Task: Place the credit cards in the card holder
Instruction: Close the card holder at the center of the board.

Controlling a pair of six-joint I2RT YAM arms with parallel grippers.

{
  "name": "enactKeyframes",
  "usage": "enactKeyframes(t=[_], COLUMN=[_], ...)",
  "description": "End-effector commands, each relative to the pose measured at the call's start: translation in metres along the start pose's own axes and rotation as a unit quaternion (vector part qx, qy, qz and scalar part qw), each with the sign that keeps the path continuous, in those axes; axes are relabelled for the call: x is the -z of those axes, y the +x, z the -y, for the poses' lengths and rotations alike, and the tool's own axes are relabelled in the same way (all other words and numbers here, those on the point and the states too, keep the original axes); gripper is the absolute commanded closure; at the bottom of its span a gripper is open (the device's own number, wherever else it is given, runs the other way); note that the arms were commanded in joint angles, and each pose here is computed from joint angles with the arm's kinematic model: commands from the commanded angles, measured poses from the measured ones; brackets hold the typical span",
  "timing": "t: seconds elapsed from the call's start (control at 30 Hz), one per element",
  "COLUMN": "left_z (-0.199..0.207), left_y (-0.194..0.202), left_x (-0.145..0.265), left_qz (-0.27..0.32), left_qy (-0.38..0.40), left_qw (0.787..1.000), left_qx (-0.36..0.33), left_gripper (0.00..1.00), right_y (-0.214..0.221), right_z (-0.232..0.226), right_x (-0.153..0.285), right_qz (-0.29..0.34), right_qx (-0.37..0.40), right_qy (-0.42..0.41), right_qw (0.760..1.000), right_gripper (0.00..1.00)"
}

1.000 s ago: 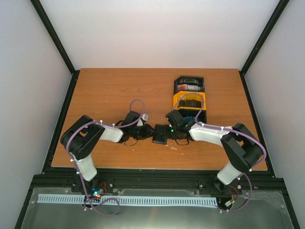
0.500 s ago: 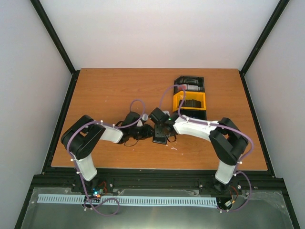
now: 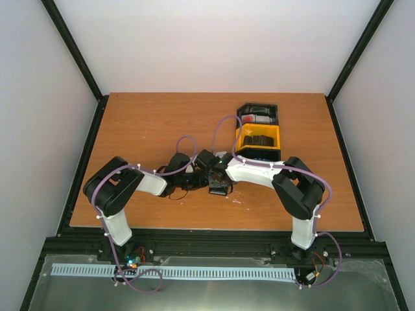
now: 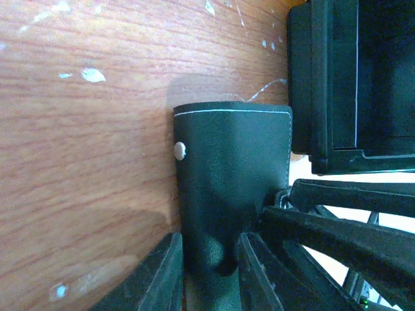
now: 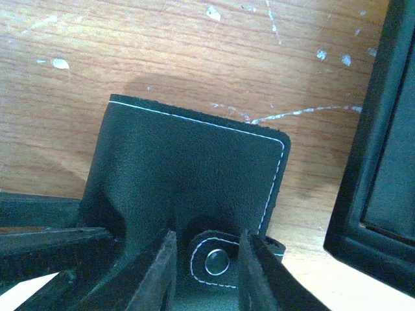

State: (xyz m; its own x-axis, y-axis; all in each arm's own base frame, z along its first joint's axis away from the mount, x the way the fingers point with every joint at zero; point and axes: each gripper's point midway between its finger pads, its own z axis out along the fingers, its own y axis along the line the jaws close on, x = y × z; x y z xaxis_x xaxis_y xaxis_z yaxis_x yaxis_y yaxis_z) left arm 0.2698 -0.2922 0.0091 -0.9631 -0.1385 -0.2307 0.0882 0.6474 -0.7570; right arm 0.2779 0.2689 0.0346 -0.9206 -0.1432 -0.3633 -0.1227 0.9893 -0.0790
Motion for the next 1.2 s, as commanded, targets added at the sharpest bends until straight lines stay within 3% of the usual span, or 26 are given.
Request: enactKeyframes(t=[0.0, 0.6, 0.9, 0.93, 1.07, 1.17], left_z=[-0.111, -0.113, -0.114, -0.114, -0.115, -0.115], left_y=[0.096, 0.098, 0.098, 0.098, 0.098, 0.098], left_x=[0.016, 0.016, 0.016, 0.016, 0.016, 0.015], left_qz=[-0.126, -0.130, -0.131, -0.132, -0.131, -0.133], left_qy=[-0.193, -0.194, -0.194, -0.195, -0.196, -0.196], left_qw=[0.969, 0.969, 0.968, 0.968, 0.968, 0.968], left_qx=[0.089, 0.083, 0.083, 0.084, 0.085, 0.085], left_gripper=[0.73, 0.74, 0.74, 0.74, 0.74, 0.74], right_y=[-0.003, -0.010, -0.010, -0.011, -0.011, -0.007], right_z=[0.008, -0.003, 0.002, 0.003, 0.003, 0.003], right_x=[0.000, 0.011, 0.014, 0.015, 0.018, 0.015], right_qz=[0.015, 0.029, 0.032, 0.033, 0.036, 0.030], right_qx=[-0.008, -0.019, -0.016, -0.014, -0.004, 0.000], right_qy=[0.033, -0.008, 0.001, 0.003, 0.001, 0.001], right_qw=[0.999, 0.999, 0.999, 0.999, 0.999, 1.000], right_gripper=[0.74, 0.96, 0.97, 0.95, 0.69, 0.62])
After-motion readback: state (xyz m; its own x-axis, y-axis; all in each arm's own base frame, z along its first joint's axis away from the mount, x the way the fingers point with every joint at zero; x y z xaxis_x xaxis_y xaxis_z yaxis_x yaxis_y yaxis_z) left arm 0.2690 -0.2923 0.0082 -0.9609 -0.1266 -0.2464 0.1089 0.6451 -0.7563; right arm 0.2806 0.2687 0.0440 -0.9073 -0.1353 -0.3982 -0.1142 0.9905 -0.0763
